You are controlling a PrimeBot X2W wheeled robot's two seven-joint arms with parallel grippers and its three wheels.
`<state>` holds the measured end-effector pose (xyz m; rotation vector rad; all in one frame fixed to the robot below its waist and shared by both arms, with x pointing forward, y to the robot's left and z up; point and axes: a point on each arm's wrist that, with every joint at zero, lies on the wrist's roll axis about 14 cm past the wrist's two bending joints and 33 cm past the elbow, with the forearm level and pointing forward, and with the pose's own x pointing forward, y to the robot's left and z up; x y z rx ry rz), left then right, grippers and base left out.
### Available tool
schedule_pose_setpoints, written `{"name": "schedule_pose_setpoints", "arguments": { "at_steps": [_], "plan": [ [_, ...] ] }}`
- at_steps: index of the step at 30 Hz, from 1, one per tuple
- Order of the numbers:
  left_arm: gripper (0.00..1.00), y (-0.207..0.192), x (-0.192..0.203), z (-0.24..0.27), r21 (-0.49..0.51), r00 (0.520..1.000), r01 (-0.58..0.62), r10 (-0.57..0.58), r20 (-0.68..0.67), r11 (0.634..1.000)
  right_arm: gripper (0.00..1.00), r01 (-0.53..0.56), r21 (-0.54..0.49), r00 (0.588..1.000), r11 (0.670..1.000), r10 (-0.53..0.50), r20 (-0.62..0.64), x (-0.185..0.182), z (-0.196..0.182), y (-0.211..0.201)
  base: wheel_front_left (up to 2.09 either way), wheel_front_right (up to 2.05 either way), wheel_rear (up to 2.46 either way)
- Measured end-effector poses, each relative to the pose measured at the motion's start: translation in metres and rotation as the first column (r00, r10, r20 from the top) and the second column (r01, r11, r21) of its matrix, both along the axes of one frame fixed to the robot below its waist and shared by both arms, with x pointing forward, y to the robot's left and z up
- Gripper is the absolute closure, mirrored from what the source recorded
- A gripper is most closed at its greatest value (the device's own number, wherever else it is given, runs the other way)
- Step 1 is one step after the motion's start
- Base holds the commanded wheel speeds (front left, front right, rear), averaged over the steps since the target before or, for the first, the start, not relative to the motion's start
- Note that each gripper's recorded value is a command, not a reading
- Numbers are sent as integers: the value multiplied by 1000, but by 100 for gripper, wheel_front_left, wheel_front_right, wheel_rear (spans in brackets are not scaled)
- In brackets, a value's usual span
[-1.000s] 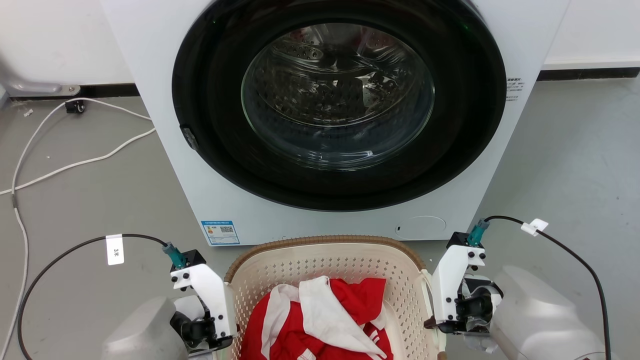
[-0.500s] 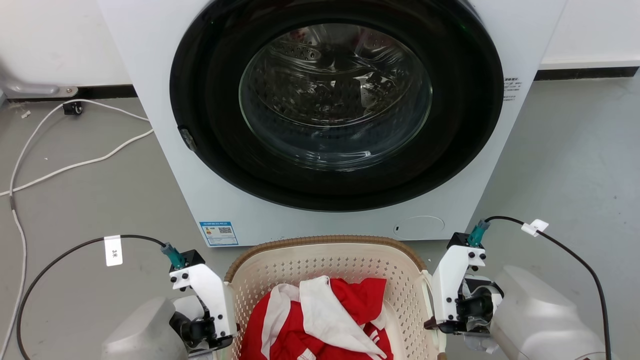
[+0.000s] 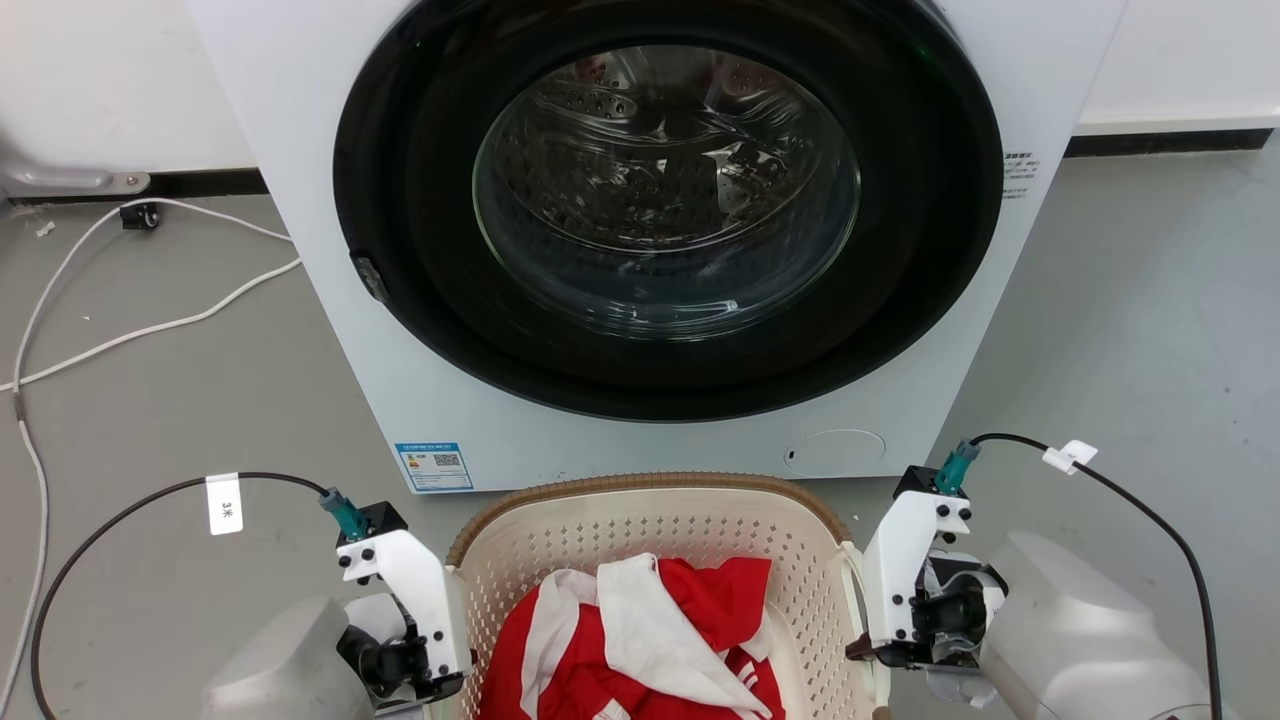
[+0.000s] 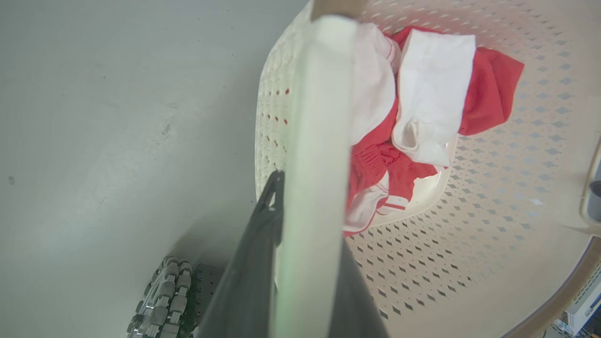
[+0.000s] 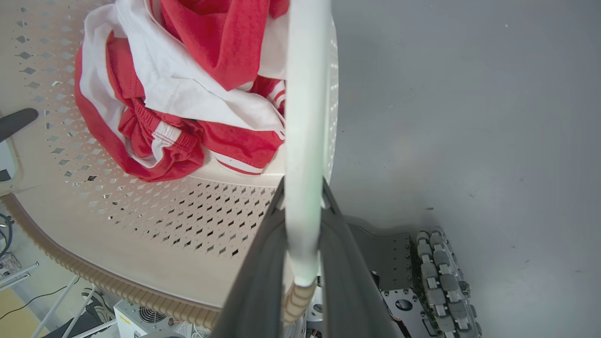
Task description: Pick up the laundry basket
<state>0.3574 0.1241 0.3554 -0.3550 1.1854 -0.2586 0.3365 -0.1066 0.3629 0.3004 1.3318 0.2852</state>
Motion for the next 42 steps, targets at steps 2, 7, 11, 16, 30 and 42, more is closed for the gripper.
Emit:
{"name": "schedule_pose_setpoints", "arguments": {
  "at_steps": [2, 7, 11, 16, 30, 42],
  "plan": [
    [100, 0, 0, 0, 1, 1000, 1, -1, -1, 1000, 100, 2, 2, 1000, 1000, -2, -1, 0, 0, 0, 0, 0, 0],
    [100, 0, 0, 0, -1, 1000, 0, 0, -2, 1000, 100, 4, 5, 1000, 1000, -4, -3, -1, 0, 0, 0, 0, 0],
    [100, -1, 0, 0, -1, 1000, 0, 0, 0, 1000, 100, 4, 4, 1000, 1000, -4, -3, -1, 0, 0, 0, 0, 0],
    [100, -1, 0, 0, -4, 1000, -2, 2, -1, 1000, 100, 4, 4, 1000, 1000, -4, -4, -2, 0, 0, 0, 0, 0],
    [100, -4, 1, 0, -7, 1000, 2, -2, 5, 1000, 100, 10, 5, 1000, 1000, -10, -13, -5, 0, -3, 0, 0, 0],
    [100, -4, 1, -1, -9, 1000, -2, 2, 8, 1000, 100, 19, 12, 1000, 1000, -18, -20, -6, -1, -3, 0, 0, 0]
  ]
}}
